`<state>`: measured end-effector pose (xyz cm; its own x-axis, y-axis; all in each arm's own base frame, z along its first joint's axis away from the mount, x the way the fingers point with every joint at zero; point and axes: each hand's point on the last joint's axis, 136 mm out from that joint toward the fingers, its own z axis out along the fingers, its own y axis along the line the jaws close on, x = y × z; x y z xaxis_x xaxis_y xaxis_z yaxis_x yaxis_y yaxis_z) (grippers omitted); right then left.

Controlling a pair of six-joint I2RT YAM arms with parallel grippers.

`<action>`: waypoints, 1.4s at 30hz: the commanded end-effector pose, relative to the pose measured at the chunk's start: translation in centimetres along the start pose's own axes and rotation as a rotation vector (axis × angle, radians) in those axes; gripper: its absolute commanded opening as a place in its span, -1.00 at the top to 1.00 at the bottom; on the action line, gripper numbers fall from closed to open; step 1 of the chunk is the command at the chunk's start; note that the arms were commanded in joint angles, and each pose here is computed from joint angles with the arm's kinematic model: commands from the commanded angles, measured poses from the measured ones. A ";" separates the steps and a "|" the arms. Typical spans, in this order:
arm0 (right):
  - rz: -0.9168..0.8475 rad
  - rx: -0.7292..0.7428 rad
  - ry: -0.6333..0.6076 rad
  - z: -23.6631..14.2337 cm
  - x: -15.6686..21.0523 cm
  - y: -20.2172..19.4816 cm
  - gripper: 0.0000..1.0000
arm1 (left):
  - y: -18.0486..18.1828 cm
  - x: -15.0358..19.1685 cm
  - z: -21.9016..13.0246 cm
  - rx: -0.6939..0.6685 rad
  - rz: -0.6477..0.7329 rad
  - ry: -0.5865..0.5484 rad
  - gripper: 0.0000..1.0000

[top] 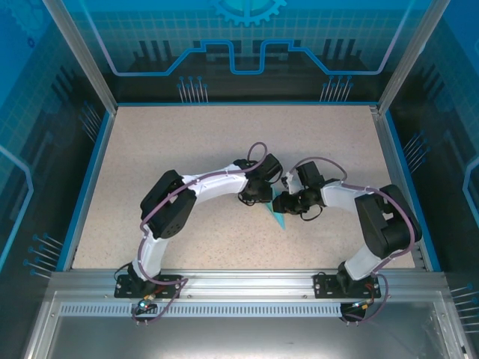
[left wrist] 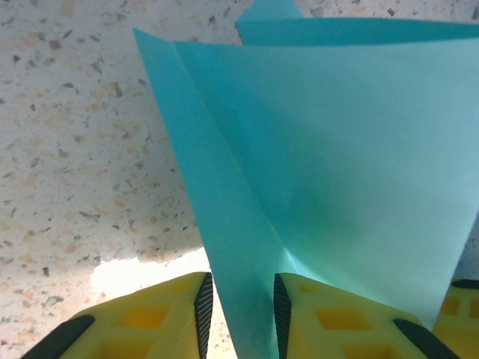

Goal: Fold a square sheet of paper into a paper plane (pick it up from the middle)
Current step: Turn over a paper plane at the center of the table.

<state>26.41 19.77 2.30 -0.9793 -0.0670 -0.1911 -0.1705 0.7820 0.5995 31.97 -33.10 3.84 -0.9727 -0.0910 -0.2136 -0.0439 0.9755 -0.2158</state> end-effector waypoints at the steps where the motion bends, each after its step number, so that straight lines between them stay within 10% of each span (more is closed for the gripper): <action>1: -0.043 0.079 0.029 0.5 0.2 -0.4 0.50 | -0.5 -0.6 -2.2 0.059 -0.024 -0.031 0.38; 22: -0.069 0.692 -0.020 -1.1 -2.7 0.7 0.88 | 12.1 -0.4 -12.8 -0.029 -0.316 -0.430 0.22; 42: 0.044 0.725 0.127 4.1 -0.5 -2.7 0.64 | 14.1 0.4 -12.5 -0.020 -0.354 -0.420 0.20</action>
<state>29.52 21.29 1.10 -0.9827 -0.0960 -0.1584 -0.0889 0.9947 -0.0516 27.92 -17.09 13.20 -0.7306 -0.4673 -0.4979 -0.3407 0.8814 -0.3273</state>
